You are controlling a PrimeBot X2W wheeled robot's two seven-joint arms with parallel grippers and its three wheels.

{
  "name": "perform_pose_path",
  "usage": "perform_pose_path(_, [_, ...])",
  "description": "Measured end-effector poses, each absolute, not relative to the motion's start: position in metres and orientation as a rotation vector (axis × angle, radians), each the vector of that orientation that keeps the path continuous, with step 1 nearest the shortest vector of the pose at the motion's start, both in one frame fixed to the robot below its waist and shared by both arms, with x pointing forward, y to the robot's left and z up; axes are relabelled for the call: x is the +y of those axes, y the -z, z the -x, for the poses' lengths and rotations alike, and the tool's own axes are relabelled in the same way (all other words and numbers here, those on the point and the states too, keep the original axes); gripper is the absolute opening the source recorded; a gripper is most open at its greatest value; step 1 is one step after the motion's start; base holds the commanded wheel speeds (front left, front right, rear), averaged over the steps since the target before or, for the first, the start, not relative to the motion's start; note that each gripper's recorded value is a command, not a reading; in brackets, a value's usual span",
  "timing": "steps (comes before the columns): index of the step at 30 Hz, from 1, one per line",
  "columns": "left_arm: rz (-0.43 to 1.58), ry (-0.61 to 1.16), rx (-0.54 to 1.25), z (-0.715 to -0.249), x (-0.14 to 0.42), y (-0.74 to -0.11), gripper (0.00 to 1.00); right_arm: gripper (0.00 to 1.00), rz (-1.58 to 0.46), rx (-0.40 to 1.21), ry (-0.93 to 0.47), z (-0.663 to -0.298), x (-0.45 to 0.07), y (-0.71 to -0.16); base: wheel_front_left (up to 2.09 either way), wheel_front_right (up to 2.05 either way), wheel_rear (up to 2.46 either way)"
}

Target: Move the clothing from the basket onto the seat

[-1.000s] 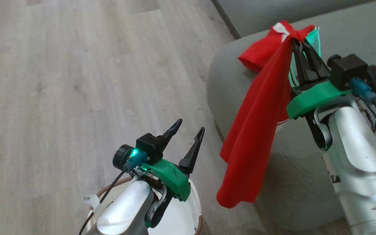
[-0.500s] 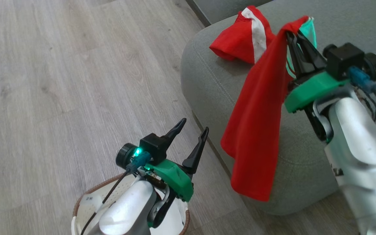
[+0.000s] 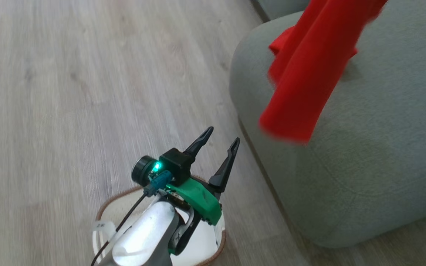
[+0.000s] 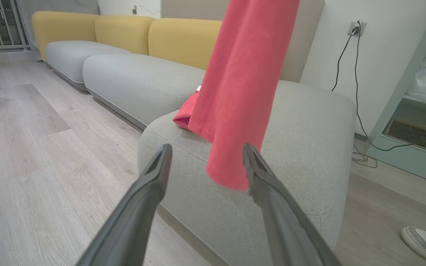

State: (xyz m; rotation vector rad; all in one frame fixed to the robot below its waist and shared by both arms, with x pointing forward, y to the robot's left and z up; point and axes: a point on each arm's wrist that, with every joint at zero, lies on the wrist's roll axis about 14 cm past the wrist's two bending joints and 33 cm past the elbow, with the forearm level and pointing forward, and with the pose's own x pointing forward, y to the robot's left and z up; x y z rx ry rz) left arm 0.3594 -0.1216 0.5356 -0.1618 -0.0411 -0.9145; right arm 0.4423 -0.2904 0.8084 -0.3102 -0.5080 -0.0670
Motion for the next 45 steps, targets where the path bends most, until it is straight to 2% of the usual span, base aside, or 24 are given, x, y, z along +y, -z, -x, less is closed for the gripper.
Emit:
perform_pose_path(3, [0.17, 0.901, -0.041, -0.365, -0.117, -0.532, 1.0, 0.0, 0.311, -0.548, 0.105, -0.454, -0.302, -0.843, 0.0, 0.0, 0.0])
perform_pose_path(9, [0.173, 0.868, -0.028, -0.385, -0.102, -0.518, 1.0, 0.0, 0.436, -0.57, 0.192, -0.484, -0.322, -0.891, 0.0, 0.0, 0.0])
perform_pose_path(16, [0.174, 0.835, -0.039, -0.418, -0.088, -0.513, 1.0, 0.0, 0.469, -0.532, 0.371, -0.523, -0.384, -0.885, 0.0, 0.0, 0.0])
perform_pose_path(24, [0.162, 0.756, 0.05, -0.445, -0.058, -0.467, 1.0, 0.0, 0.392, -0.397, 0.42, -0.599, -0.407, -0.781, 0.0, 0.0, 0.0])
perform_pose_path(26, [0.162, 0.735, 0.081, -0.452, -0.051, -0.451, 1.0, 0.0, 0.36, -0.304, 0.38, -0.63, -0.392, -0.716, 0.0, 0.0, 0.0])
perform_pose_path(30, [0.149, 0.717, 0.119, -0.46, -0.042, -0.43, 1.0, 0.0, 0.324, -0.121, 0.299, -0.657, -0.363, -0.612, 0.0, 0.0, 0.0])
perform_pose_path(36, [0.148, 0.703, 0.151, -0.465, -0.038, -0.414, 1.0, 0.0, 0.279, 0.088, 0.284, -0.646, -0.359, -0.509, 0.0, 0.0, 0.0])
perform_pose_path(45, [0.145, 0.712, 0.156, -0.467, -0.042, -0.409, 1.0, 0.0, 0.246, 0.28, 0.298, -0.609, -0.365, -0.443, 0.0, 0.0, 0.0])
